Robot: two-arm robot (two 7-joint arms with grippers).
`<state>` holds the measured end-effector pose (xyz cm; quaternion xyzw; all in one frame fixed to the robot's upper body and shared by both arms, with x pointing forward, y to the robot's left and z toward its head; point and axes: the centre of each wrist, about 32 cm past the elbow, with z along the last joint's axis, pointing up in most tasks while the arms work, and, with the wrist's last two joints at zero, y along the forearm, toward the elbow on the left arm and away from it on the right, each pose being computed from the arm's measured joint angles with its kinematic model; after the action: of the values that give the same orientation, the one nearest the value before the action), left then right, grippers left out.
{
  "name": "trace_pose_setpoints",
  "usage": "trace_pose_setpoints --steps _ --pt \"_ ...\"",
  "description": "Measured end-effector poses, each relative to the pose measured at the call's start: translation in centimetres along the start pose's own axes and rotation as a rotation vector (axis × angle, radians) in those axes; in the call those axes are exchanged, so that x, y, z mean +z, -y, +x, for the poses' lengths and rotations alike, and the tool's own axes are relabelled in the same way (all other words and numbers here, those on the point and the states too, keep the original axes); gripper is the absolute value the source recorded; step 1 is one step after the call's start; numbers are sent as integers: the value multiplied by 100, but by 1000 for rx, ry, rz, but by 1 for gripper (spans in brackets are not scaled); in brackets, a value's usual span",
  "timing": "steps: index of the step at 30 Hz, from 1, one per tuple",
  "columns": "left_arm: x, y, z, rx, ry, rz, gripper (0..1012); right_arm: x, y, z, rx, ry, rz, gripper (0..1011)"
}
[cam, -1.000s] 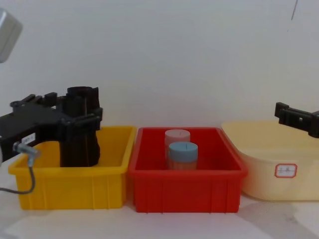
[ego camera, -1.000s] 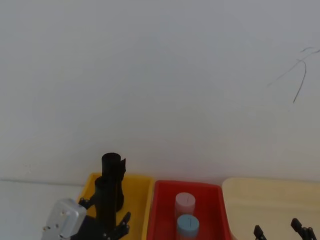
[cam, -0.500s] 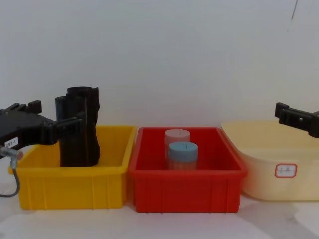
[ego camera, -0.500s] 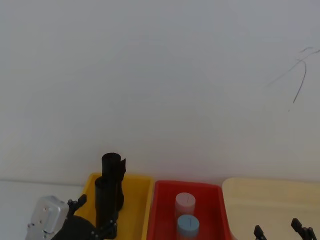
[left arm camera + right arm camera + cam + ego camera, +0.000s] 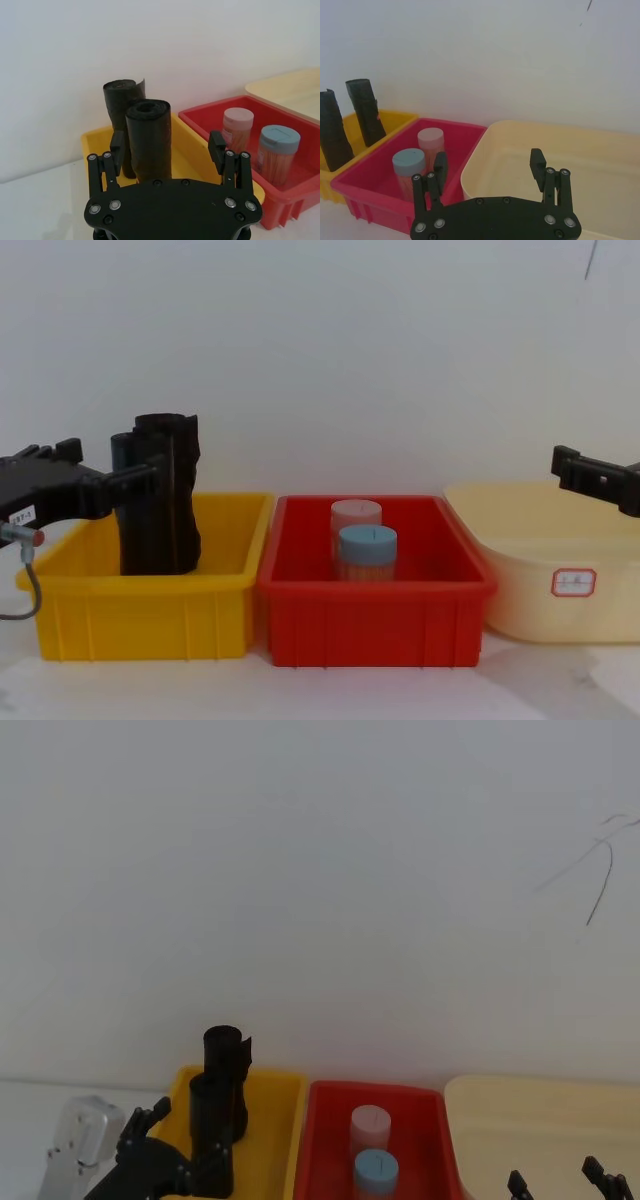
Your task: Pick up the garbage bag with the one hand and transfer it to the other hand.
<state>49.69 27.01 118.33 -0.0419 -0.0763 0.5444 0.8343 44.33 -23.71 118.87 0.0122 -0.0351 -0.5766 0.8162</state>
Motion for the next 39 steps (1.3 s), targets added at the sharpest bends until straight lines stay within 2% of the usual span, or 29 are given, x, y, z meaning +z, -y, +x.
trace_pose_setpoints --steps 8,19,36,39 --pt "-24 67 88 2 -10 -13 1002 0 0 0 0 0 0 1000" --pt "-59 176 152 -7 -16 -23 1002 0 0 0 0 0 0 1001" --pt "-123 452 260 -49 -2 -27 1000 0 0 0 0 0 0 1001" --pt "-139 485 276 -54 -2 -25 949 0 0 0 0 0 0 1001"
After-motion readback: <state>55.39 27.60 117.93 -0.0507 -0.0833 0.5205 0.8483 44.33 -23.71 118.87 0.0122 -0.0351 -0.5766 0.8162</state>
